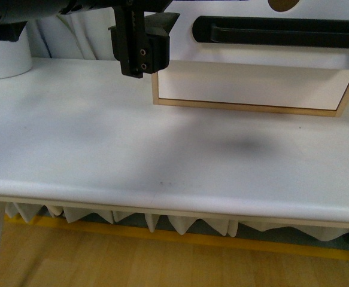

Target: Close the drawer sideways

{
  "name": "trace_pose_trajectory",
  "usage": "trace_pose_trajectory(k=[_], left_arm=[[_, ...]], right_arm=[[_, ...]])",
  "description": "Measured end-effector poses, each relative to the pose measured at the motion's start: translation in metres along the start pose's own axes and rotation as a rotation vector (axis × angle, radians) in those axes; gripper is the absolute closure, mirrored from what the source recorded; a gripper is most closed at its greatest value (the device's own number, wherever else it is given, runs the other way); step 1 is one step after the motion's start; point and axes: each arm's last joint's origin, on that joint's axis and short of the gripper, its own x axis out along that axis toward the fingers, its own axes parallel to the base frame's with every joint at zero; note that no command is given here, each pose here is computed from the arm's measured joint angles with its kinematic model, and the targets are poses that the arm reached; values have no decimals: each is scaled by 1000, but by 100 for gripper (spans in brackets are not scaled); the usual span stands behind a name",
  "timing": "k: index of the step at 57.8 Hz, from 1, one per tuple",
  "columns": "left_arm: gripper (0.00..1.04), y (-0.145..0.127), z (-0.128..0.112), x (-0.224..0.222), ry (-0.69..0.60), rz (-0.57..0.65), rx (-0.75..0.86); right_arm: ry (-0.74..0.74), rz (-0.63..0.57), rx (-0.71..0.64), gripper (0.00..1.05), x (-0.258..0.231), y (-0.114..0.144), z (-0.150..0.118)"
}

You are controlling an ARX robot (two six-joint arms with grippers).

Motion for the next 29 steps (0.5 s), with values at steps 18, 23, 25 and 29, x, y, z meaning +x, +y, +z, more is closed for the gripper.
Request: trace_pose_trajectory(k=[18, 23, 25, 29], left_arm=[[6, 1, -5, 17, -4, -7, 31], [6, 2, -5, 19, -6, -9, 34], [6, 2, -5, 20, -7, -9, 35], [6, 3, -5, 22, -11, -6, 39]], right_arm=[[-6, 28, -13, 9, 16, 2, 8], [-15, 22, -18, 9, 20, 1, 11], [-18, 16, -20, 9, 22, 0, 12], [-22, 11, -19, 9, 26, -1, 13]])
